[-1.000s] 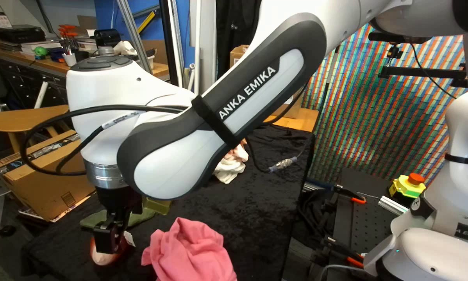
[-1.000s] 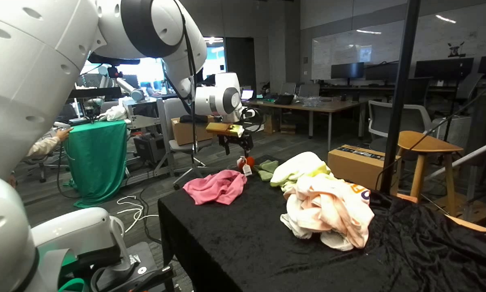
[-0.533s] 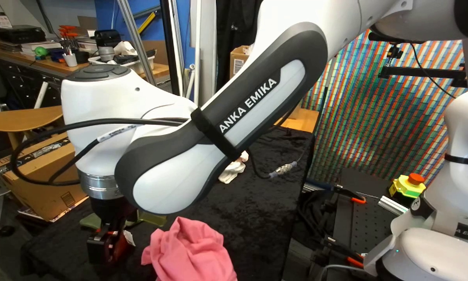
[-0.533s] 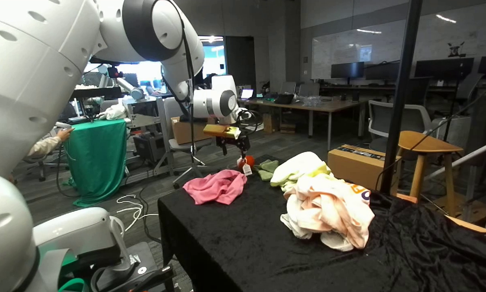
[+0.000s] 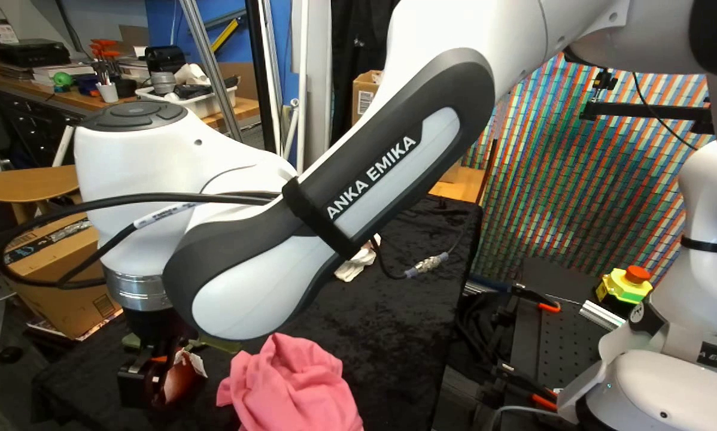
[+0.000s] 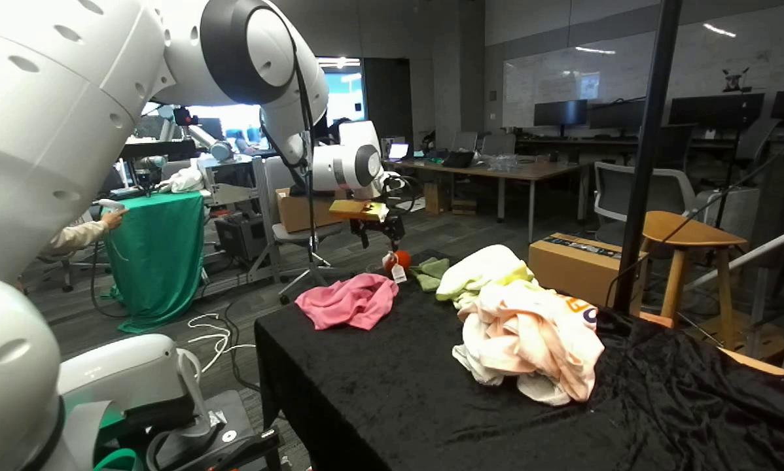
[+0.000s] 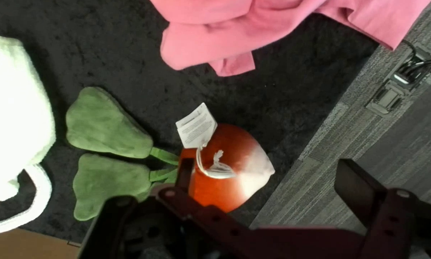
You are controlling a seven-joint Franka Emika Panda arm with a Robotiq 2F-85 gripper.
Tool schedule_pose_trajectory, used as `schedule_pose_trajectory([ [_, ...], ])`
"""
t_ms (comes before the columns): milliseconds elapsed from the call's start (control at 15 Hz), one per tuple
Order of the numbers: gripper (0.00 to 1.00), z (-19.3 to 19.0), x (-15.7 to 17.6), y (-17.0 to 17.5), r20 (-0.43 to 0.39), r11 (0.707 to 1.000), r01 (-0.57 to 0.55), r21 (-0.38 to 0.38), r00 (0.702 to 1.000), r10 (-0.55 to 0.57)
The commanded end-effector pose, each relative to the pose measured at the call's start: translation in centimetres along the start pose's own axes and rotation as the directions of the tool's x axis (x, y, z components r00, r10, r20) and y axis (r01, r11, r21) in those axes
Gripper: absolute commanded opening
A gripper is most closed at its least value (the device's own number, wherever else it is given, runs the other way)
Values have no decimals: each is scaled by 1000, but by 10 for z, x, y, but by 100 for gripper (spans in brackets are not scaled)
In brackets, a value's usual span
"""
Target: Pile the t-shirts, towels, rope and radish together
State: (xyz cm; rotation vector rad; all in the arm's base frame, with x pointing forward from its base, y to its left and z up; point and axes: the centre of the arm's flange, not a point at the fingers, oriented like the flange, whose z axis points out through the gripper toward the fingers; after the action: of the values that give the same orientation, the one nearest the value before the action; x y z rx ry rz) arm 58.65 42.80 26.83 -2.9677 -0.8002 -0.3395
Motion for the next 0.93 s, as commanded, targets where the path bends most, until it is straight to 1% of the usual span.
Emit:
schedule_pose_trajectory([
  [0,100,4,23,-8,-13,999,0,-38,1000,0],
  [333,100,20,38,-13,-9,998,-2,-59,1000,2],
  [467,100,17,42,-15,-8,998,-5,-60,1000,5],
  [533,100,24,48,-14,-7,998,-9,-65,1000,9],
  [667,100,22,50,-13,-3,998,-14,-68,1000,14],
  [800,100,31,56,-9,1,997,-22,-78,1000,22],
  [867,100,29,56,-7,5,997,-27,-79,1000,27],
])
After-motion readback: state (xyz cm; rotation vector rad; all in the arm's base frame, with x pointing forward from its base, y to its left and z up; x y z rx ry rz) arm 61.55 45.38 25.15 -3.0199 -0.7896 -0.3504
